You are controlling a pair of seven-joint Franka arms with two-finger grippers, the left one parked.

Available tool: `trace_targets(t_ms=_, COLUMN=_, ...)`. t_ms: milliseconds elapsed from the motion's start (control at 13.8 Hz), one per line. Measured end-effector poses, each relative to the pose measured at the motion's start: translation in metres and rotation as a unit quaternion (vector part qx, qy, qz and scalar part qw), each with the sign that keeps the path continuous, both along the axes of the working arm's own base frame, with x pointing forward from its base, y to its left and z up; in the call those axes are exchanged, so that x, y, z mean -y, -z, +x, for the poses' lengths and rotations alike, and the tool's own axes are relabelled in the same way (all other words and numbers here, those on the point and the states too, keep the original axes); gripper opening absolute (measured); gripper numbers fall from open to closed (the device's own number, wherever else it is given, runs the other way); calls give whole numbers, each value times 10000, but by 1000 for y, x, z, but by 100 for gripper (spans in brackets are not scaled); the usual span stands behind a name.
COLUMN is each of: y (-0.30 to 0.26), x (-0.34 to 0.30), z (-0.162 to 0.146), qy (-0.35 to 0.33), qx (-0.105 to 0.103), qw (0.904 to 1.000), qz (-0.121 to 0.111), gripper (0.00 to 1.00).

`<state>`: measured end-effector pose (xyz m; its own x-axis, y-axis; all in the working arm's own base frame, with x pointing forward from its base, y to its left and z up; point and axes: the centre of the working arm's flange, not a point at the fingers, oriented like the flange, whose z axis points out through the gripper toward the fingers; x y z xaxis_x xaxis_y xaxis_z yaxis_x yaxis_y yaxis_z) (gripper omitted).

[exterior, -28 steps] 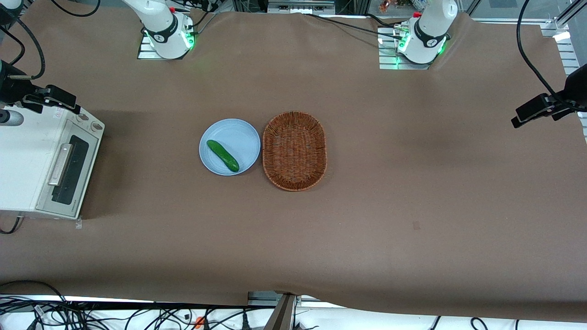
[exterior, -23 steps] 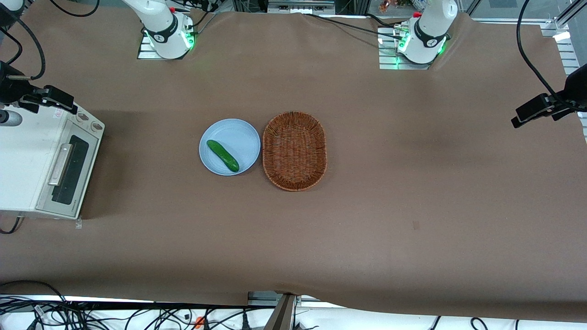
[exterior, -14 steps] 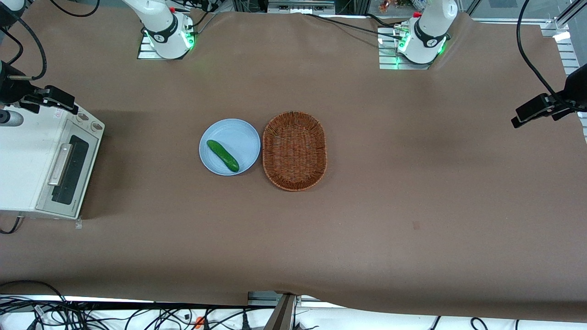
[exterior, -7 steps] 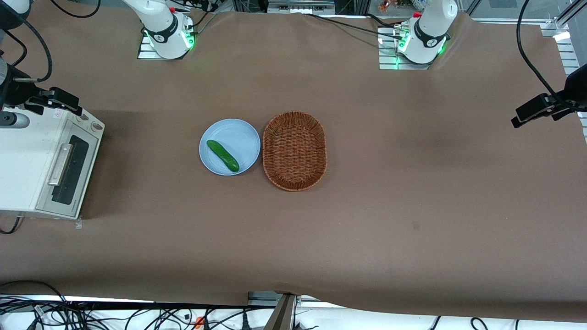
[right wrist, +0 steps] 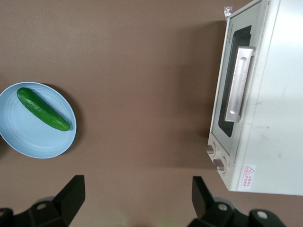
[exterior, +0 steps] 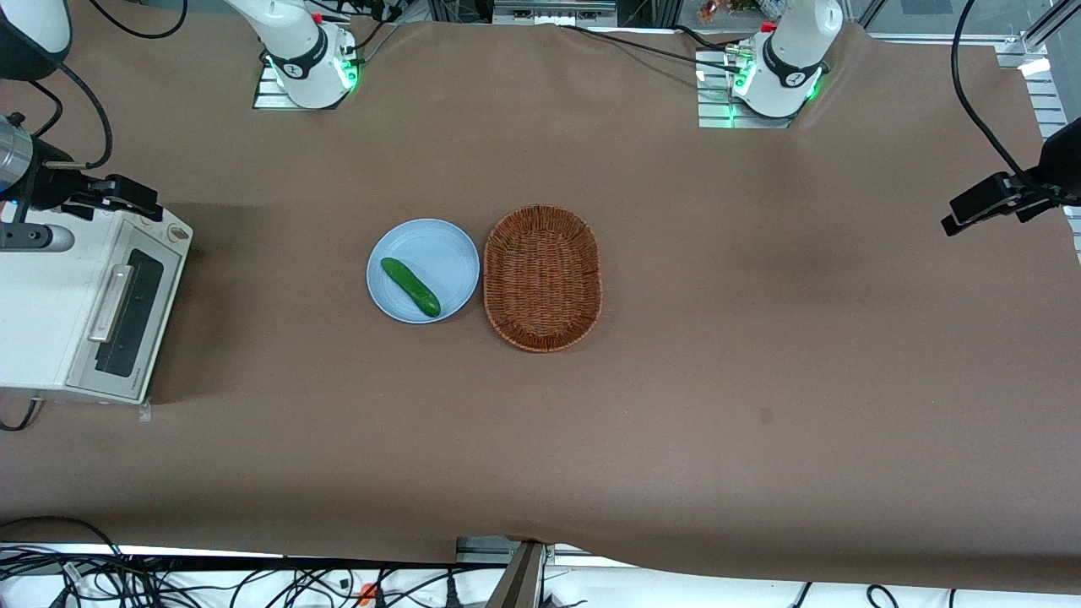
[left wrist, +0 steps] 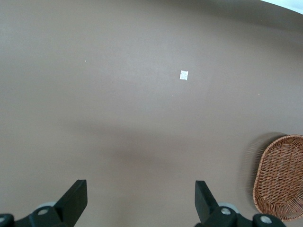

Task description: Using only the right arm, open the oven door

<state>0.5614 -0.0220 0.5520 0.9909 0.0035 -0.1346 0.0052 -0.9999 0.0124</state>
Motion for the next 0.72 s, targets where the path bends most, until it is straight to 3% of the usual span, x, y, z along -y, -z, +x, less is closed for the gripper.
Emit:
trace_targets(t_ms=72, y=0, x=-4, z=0, qy=-32, qx=0, qw=10000, qz=0, gripper=100)
trace_targets(t_ms=145, y=0, x=-7, z=0, qy=-67, qx=0, qw=10000, qz=0, gripper=93)
trace_targets(t_ms=290, y=2, x=-12, z=0, qy=-106, qx=-38, qw=9999, qz=1, gripper=66)
trace_targets(t_ms=725, y=5, x=-11, z=-2, qy=-114, qx=-188, qw=9997, qz=-54, gripper=4)
